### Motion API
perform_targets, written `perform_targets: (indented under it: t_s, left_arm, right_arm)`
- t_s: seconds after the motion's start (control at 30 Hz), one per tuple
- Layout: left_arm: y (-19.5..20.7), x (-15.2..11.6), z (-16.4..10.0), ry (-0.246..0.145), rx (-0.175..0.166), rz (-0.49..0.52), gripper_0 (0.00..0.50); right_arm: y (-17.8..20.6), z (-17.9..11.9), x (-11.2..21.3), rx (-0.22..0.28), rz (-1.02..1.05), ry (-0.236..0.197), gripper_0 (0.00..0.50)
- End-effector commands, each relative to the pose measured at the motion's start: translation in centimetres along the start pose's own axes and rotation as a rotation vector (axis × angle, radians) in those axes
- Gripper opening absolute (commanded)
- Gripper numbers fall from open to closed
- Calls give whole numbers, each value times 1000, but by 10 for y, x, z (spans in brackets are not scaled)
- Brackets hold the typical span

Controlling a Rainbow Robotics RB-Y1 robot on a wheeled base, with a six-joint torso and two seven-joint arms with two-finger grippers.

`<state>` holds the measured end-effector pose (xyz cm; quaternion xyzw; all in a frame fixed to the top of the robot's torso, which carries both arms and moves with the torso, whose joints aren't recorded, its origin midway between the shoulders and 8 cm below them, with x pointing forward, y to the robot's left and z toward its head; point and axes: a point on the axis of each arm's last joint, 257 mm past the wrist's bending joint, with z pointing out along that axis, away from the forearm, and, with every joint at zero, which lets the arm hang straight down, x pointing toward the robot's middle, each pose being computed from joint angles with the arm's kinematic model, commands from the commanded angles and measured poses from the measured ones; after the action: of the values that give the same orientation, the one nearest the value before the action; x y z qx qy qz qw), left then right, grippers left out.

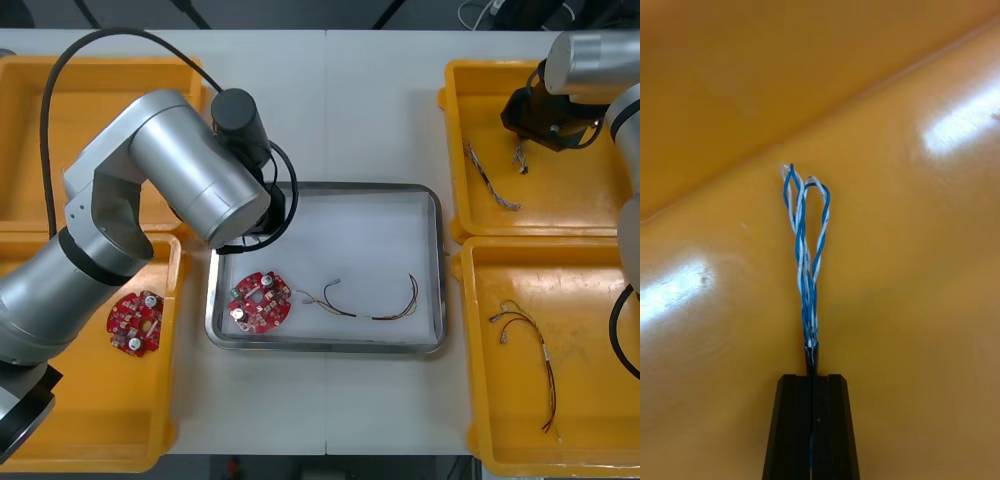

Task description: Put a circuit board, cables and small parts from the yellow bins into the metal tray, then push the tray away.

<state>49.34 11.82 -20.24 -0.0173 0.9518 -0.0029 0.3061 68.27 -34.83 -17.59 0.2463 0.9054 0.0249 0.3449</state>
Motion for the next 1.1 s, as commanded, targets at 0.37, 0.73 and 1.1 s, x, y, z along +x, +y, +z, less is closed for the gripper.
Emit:
perform_targets:
  t_s: [0.37,0.73,1.1]
  left_arm:
    - [-17,5,16,-49,17,-101,0]
    - [-22,14,34,-53,14,-91,0]
    - [-24,14,35,-58,19,-100,176]
  right_arm:
    - [-8,-58,-27,30,-142,46,0]
    - [-13,-106,-12,6,-354,182,0]
    - [-6,-144,11,-75,-484,210,0]
